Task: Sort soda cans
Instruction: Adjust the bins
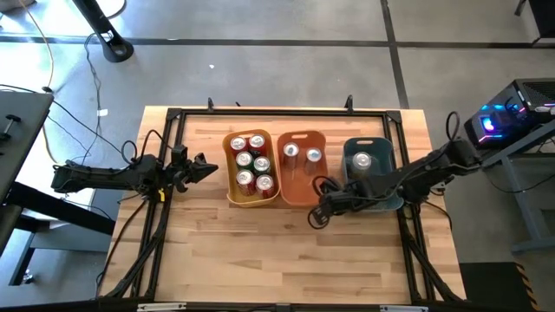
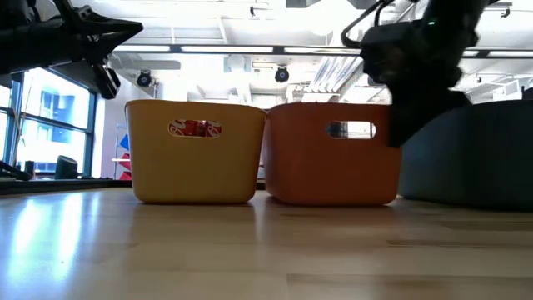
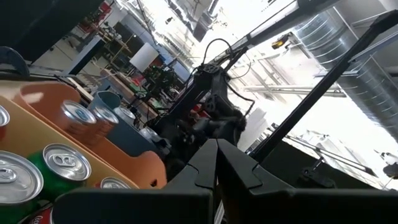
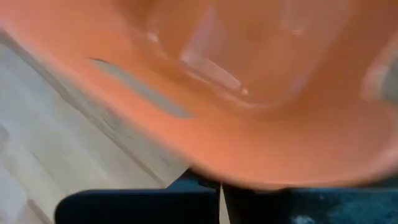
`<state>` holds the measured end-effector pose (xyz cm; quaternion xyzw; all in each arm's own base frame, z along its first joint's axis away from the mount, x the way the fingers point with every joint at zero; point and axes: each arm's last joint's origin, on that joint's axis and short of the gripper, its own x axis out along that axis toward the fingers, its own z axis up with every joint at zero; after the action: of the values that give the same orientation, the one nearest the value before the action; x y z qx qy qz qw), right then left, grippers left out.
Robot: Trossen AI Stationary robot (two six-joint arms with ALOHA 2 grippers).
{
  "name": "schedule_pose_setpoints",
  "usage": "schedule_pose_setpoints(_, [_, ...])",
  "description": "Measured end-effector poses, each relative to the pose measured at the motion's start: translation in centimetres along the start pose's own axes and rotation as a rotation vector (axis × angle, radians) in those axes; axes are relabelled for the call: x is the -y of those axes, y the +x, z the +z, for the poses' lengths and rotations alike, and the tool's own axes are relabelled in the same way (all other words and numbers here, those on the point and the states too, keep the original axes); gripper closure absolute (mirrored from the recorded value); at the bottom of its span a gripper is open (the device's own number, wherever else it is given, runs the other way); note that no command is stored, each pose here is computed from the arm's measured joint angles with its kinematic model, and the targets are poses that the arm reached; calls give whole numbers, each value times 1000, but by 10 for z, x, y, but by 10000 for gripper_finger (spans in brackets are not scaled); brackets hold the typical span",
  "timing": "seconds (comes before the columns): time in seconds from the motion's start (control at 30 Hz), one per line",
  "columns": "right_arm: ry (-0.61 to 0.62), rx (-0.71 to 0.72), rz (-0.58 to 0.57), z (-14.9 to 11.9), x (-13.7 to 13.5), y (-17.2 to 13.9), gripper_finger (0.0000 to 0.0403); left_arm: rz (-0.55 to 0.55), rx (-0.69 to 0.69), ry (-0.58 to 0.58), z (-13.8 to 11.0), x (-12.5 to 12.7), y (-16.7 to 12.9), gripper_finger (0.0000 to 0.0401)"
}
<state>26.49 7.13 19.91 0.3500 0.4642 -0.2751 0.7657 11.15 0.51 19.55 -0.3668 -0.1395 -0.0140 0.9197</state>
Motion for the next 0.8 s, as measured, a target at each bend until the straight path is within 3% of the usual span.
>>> schedule_pose_setpoints(0.23, [-30, -14, 47, 15, 3, 1, 403, -3, -6, -8, 0, 0, 0, 401])
schedule_pose_setpoints(0.43, [-106, -112, 81, 17, -2, -53, 403, -5, -20, -7, -1, 0, 0, 401])
schedule_pose_setpoints(0.63, [-130, -345, -15, 3, 6, -109, 403, 28, -55, 2, -5, -4, 0, 401])
schedule_pose_setpoints(0.8, [-84, -573, -118, -24, 14, -115, 403, 39, -66, 4, -6, -5, 0, 401])
